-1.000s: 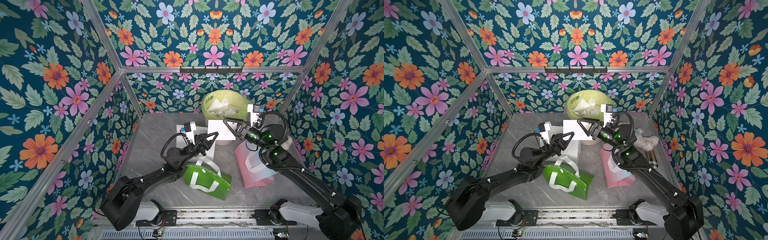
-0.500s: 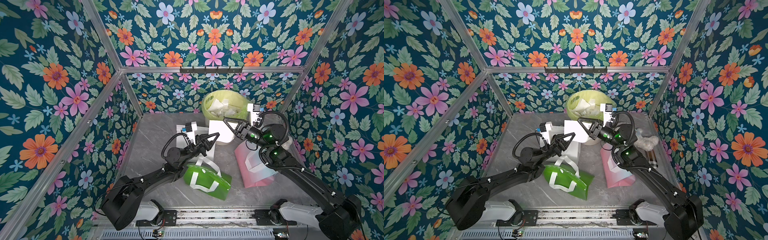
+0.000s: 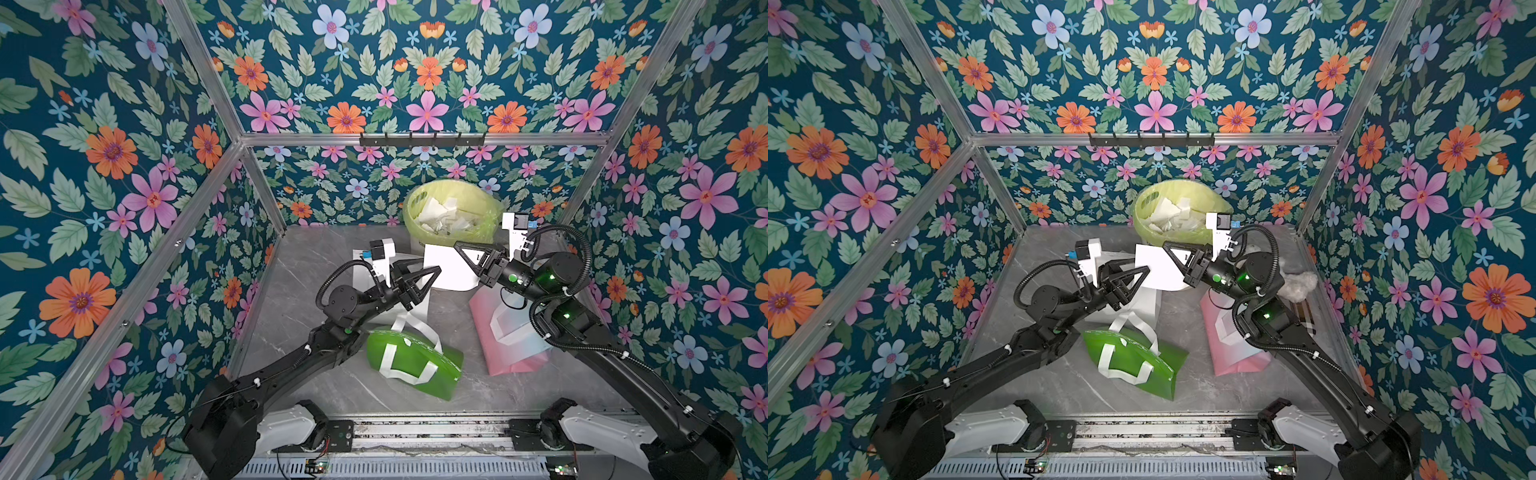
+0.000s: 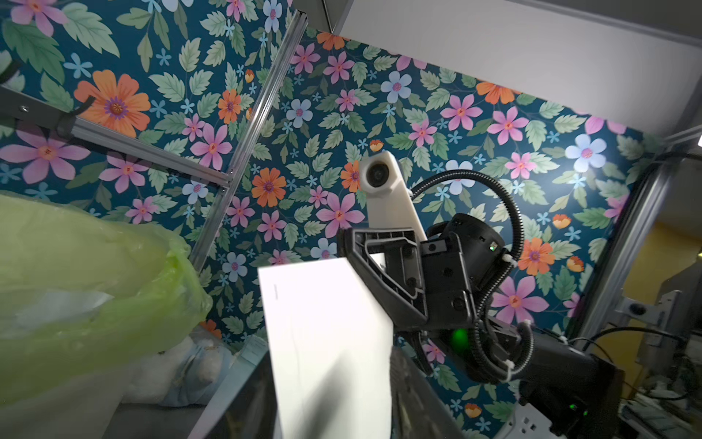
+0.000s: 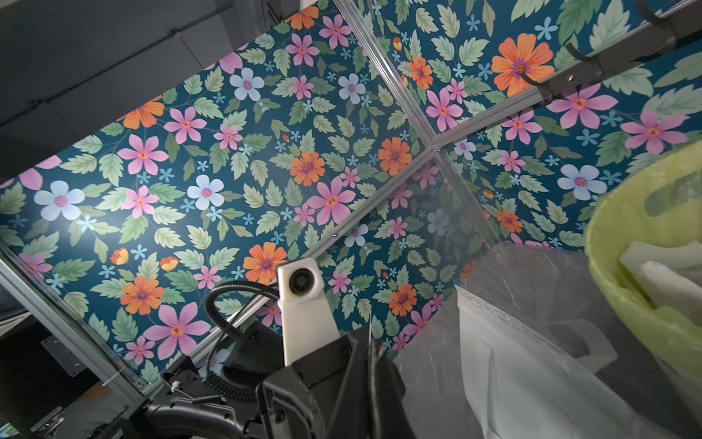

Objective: Shred takeout receipts and throw away
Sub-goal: Shred the takeout receipt.

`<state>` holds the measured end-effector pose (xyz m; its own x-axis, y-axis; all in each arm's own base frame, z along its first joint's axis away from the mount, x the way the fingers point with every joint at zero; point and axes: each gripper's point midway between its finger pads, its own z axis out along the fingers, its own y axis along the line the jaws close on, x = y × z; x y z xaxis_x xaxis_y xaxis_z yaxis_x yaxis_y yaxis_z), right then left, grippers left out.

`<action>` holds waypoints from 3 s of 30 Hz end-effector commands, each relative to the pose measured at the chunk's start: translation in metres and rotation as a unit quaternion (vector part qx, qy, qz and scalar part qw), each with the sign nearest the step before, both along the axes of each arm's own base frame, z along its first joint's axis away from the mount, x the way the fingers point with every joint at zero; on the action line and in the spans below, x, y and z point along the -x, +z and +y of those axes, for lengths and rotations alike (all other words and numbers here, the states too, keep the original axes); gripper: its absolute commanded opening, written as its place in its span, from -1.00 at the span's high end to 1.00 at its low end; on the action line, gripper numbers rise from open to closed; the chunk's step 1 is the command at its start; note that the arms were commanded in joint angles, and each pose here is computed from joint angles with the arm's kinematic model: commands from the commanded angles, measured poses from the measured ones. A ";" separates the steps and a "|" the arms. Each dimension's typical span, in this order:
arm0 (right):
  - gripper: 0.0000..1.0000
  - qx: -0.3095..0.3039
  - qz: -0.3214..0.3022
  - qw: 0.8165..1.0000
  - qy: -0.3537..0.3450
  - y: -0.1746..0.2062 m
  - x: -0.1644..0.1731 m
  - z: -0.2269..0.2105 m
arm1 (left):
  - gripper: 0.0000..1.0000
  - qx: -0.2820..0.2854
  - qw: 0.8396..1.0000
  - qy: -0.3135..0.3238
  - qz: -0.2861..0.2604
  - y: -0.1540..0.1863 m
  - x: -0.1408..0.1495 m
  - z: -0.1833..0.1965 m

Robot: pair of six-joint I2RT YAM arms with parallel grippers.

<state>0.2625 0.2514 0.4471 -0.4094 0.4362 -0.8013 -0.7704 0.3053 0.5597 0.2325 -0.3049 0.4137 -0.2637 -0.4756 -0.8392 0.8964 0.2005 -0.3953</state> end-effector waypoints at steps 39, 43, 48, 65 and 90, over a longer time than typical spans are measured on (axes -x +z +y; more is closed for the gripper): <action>1.00 0.167 -0.105 0.980 -0.008 -0.026 0.032 -0.012 | -0.67 -0.383 0.902 -0.067 -0.188 -0.032 0.001 -0.036; 1.00 0.165 -0.112 0.980 -0.004 -0.022 0.029 -0.008 | -0.57 -0.374 0.906 -0.079 -0.184 -0.032 0.003 -0.039; 1.00 0.164 -0.114 0.980 0.007 -0.020 0.025 -0.003 | -0.35 -0.358 0.910 -0.097 -0.183 -0.030 0.009 -0.043; 1.00 0.166 -0.108 0.979 0.039 -0.020 0.018 0.012 | 0.72 -0.347 0.913 -0.119 -0.181 -0.032 0.015 -0.045; 1.00 0.171 -0.020 0.985 -0.021 -0.039 -0.024 0.014 | 1.00 -0.331 0.926 -0.039 -0.177 -0.022 -0.001 -0.036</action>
